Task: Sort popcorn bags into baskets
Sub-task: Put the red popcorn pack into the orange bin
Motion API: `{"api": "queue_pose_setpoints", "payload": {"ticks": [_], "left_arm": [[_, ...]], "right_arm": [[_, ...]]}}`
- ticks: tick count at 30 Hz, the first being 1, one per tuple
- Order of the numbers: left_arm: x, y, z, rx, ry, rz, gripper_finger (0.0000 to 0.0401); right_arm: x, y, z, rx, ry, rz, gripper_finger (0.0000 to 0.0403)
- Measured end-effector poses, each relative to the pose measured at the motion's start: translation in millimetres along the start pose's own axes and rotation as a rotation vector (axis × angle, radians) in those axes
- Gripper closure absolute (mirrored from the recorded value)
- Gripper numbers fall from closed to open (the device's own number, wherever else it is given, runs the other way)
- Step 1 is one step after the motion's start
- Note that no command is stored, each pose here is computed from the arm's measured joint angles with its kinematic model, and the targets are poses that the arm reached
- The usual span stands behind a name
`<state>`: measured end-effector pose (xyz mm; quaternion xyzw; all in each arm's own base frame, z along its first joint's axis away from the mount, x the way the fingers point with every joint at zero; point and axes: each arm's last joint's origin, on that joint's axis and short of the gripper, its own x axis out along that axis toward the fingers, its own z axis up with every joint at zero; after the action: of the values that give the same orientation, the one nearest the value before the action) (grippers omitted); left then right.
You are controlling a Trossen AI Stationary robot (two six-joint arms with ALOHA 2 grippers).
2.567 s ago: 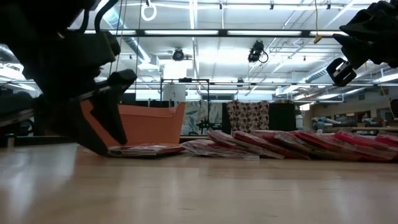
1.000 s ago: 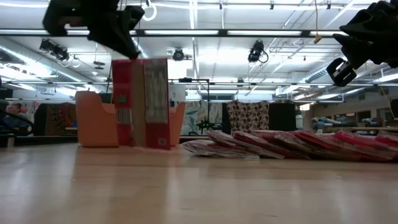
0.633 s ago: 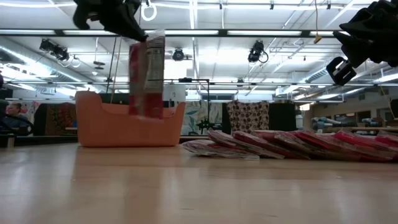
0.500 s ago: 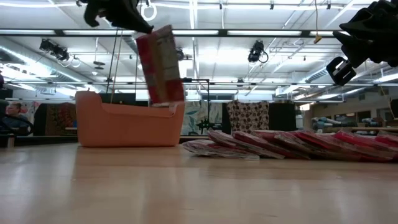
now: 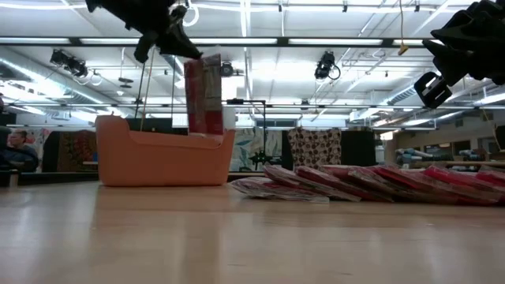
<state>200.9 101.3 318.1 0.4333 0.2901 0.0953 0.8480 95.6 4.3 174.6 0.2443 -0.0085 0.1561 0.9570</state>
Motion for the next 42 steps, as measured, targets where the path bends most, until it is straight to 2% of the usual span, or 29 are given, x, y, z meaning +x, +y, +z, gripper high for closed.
{"api": "queue_pose_setpoints", "payload": {"ticks": [6,15,19,23,27,37,42], "left_arm": [[19.8,7.5,-32.3,-0.028,0.09,-0.04,0.04],[36.4,9.8,-58.9,0.132,0.161,-0.093,0.0399],[34.5,10.6,-64.2,0.141,0.161,-0.111,0.0398],[29.2,-3.2,-75.0,0.124,0.237,-0.274,0.0397],[23.7,-17.2,-79.0,0.176,0.264,-0.432,0.0397],[11.3,-35.6,-82.6,0.145,0.325,-0.649,0.0396],[9.8,-37.0,-83.4,0.166,0.337,-0.672,0.0395]], "right_arm": [[0.0,0.0,0.0,0.0,0.0,0.0,0.0341],[0.0,0.0,0.0,0.0,0.0,0.0,0.0341],[0.0,0.0,0.0,0.0,0.0,0.0,0.0341],[0.0,0.0,0.0,0.0,0.0,0.0,0.0341],[0.0,0.0,0.0,0.0,0.0,0.0,0.0341],[0.0,0.0,0.0,0.0,0.0,0.0,0.0341],[0.0,0.0,0.0,0.0,0.0,0.0,0.0341]]}}
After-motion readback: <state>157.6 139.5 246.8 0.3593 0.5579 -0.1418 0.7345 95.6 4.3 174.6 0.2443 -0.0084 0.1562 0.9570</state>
